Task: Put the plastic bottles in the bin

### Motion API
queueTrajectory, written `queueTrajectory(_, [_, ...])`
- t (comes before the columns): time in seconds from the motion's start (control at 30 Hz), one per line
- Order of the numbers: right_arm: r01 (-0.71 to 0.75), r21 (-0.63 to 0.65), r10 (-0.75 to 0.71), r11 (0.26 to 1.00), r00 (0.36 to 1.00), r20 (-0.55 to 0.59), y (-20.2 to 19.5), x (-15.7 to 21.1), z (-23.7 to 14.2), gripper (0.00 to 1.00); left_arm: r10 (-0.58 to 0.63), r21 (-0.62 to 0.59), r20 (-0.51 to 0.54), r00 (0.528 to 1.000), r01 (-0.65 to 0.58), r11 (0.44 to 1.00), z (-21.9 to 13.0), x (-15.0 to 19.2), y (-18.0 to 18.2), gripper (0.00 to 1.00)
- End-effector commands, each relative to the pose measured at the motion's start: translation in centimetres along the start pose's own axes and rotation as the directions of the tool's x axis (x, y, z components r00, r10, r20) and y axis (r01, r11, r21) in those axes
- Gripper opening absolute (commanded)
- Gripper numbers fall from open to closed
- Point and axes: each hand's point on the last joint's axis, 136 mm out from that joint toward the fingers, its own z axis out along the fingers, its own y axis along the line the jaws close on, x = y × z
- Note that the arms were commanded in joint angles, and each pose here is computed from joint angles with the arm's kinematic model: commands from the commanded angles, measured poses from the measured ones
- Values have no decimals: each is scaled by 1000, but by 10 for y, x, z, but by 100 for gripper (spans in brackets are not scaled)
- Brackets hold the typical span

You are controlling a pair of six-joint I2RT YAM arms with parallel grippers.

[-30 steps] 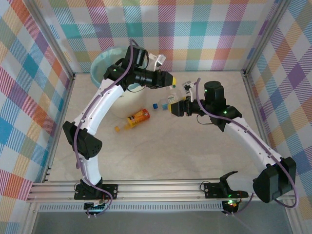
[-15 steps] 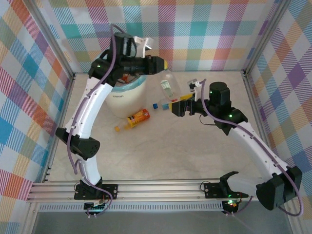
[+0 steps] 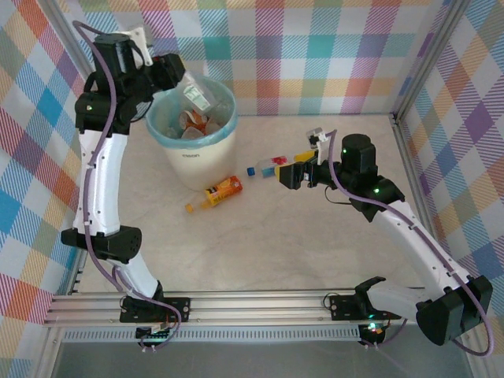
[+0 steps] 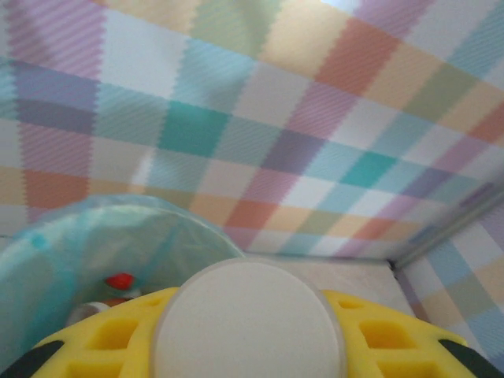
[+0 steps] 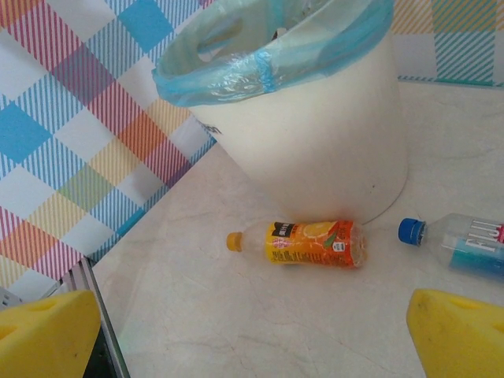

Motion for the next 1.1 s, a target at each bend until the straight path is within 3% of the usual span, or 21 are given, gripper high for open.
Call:
queueTrajectory(0.0, [-2, -2, 2, 1000, 1000, -18, 0, 6, 2, 100, 36, -92, 17, 999, -34, 995, 2, -10, 23, 0])
queueTrajectory(0.3, [-18, 11, 19, 1000, 999, -31, -1, 9, 0, 100, 151, -242, -118, 982, -175, 954, 40, 20, 68, 0])
queueTrajectory(0.7, [-53, 41, 54, 998, 998, -35, -8, 10, 3, 100, 166, -220, -344, 924, -251, 943, 84, 84, 94, 0])
queueTrajectory(0.87, [-52, 45, 53, 998, 998, -37, -8, 8, 3, 100, 156, -187, -373, 915, -238, 953, 89, 95, 92, 19])
queueTrajectory(0.93, [-54, 44, 56, 998, 998, -37, -8, 7, 4, 100, 156, -184, -372, 915, -238, 954, 89, 95, 91, 32])
queueTrajectory(1.03, [-58, 42, 60, 997, 997, -38, -8, 7, 5, 99, 154, -184, -373, 915, -236, 954, 88, 95, 91, 60])
queueTrajectory(1.07, [-58, 41, 59, 998, 998, -37, -8, 7, 5, 100, 154, -181, -372, 915, -235, 955, 88, 95, 90, 63])
